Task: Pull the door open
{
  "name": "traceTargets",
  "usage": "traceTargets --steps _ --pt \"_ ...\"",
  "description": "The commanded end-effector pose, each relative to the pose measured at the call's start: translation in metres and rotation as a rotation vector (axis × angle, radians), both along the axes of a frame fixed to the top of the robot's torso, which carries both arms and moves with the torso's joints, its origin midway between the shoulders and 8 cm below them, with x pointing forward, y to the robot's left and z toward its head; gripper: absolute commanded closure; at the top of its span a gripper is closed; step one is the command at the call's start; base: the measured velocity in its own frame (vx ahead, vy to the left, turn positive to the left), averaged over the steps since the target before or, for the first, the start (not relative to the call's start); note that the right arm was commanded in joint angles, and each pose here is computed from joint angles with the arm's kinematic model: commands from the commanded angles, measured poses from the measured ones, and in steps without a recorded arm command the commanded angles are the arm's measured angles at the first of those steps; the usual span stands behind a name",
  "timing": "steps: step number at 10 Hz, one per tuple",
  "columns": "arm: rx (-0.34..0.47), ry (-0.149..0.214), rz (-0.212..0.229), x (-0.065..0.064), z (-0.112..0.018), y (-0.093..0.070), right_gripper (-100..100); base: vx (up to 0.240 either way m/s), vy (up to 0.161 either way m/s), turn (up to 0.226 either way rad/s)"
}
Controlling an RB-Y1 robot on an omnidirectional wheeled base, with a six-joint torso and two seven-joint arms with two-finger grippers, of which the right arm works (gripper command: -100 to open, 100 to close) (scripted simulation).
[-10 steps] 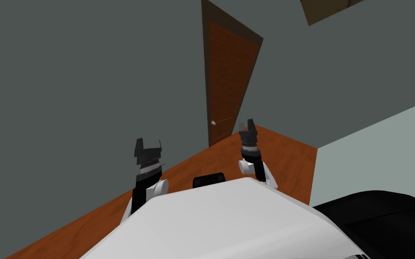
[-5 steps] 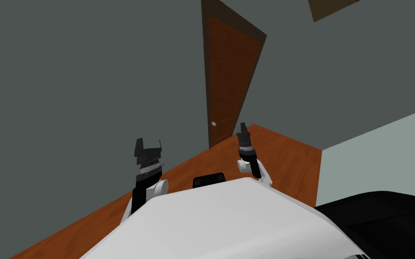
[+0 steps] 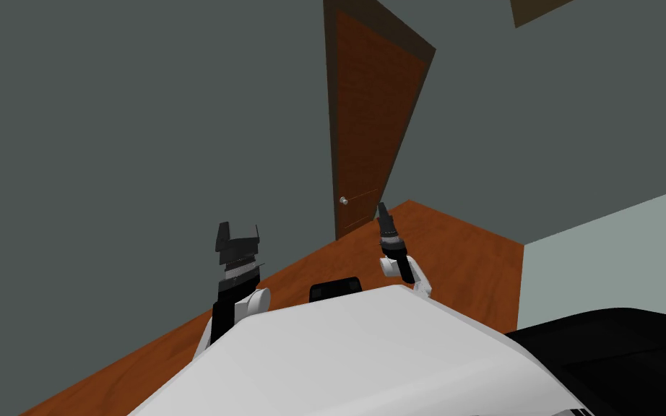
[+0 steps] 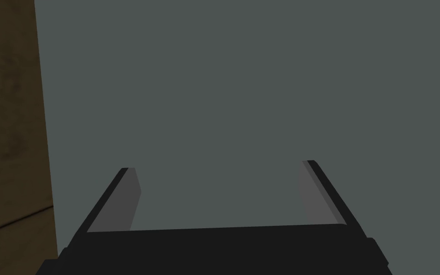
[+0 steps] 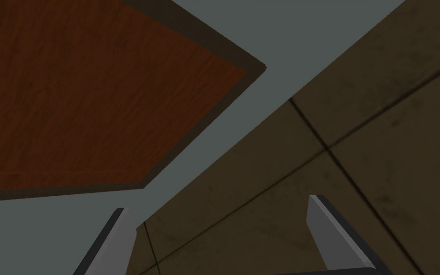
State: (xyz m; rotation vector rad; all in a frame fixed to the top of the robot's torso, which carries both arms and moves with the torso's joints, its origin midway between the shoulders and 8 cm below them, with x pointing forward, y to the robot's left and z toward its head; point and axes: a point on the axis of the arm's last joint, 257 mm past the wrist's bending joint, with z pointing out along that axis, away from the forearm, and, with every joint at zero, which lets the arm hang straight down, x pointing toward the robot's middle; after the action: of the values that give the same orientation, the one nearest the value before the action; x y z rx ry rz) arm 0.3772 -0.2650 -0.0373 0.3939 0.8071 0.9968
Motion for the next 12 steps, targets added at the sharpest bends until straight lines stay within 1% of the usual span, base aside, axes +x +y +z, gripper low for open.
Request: traceTargets --steps 1,3,4,5,6,7,8,9,10,12 --pt "-0.031 0.022 -0.015 0.006 -0.014 0.001 -100 0.052 -0.002 0.009" --pt "-0.087 0.055 -0.039 0.016 -0.035 0.001 -100 0.081 -0.019 0.018" --pt "-0.117 0.062 -0.049 0.019 -0.041 0.002 -100 0.098 -0.028 0.022" --pt "-0.115 0.072 -0.05 0.02 -0.046 0.002 -100 0.069 -0.013 0.009" --pt "-0.145 0.087 -0.061 0.025 -0.056 0.002 -100 0.058 -0.012 0.008" --pt "-0.145 0.089 -0.061 0.025 -0.057 0.002 -100 0.042 -0.009 0.006" --pt "-0.176 0.106 -0.072 0.029 -0.068 0.002 -100 0.045 -0.012 0.013" --pt "-0.207 0.114 -0.082 0.032 -0.075 0.003 -100 0.066 -0.018 0.017" --pt "-0.206 0.122 -0.082 0.033 -0.079 0.002 -100 0.058 -0.016 0.011" --pt "-0.269 0.155 -0.102 0.04 -0.102 0.002 -100 0.07 -0.025 0.016"
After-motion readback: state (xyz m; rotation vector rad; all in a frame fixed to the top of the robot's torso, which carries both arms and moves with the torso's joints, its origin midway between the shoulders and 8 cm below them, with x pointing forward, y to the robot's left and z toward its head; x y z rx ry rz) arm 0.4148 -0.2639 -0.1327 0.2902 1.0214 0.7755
